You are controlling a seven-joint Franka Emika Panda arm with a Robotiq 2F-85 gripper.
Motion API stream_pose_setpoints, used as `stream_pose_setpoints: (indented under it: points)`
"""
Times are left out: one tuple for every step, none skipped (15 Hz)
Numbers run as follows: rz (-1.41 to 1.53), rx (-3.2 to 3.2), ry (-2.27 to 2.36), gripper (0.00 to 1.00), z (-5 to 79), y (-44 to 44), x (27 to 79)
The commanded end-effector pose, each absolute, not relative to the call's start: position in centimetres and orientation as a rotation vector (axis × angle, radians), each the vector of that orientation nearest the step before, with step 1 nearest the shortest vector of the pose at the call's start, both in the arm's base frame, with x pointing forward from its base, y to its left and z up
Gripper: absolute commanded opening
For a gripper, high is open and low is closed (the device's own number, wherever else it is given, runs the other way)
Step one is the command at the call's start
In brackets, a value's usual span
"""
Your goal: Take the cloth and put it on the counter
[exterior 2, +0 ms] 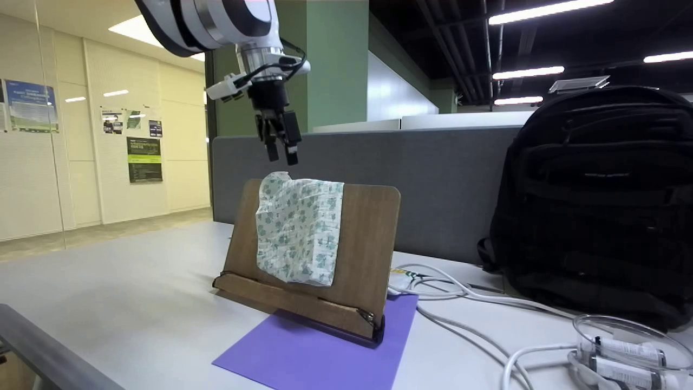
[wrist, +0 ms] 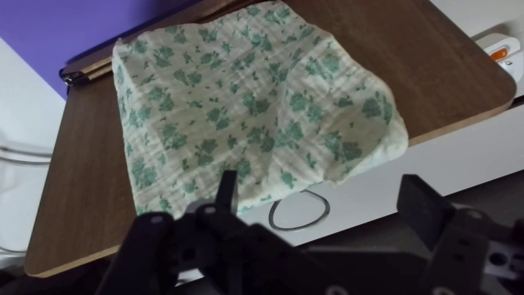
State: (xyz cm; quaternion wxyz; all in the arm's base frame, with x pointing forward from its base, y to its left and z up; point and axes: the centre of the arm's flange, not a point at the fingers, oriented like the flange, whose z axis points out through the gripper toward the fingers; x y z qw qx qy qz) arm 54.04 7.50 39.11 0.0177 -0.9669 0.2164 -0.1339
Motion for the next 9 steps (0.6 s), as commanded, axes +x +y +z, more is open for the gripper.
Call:
stream_pose_setpoints:
  points:
    - [-0.416,-2.989,0.749,1.00,38.6,9.1,55.6]
    - [-0.408,-2.990,0.755,1.00,38.3,9.4,55.7]
    - [-0.404,-2.991,0.765,0.85,38.1,9.5,55.7]
    - [-0.403,-2.992,0.771,0.73,37.9,9.6,55.8]
    - [-0.405,-2.990,0.779,0.67,37.7,9.6,55.9]
    - [-0.403,-2.988,0.790,0.60,37.6,9.6,56.0]
    - [-0.403,-2.988,0.800,0.51,37.4,9.6,56.2]
    - [-0.403,-2.987,0.808,0.45,37.3,9.5,56.3]
    - [-0.405,-2.988,0.820,0.37,37.1,9.4,56.5]
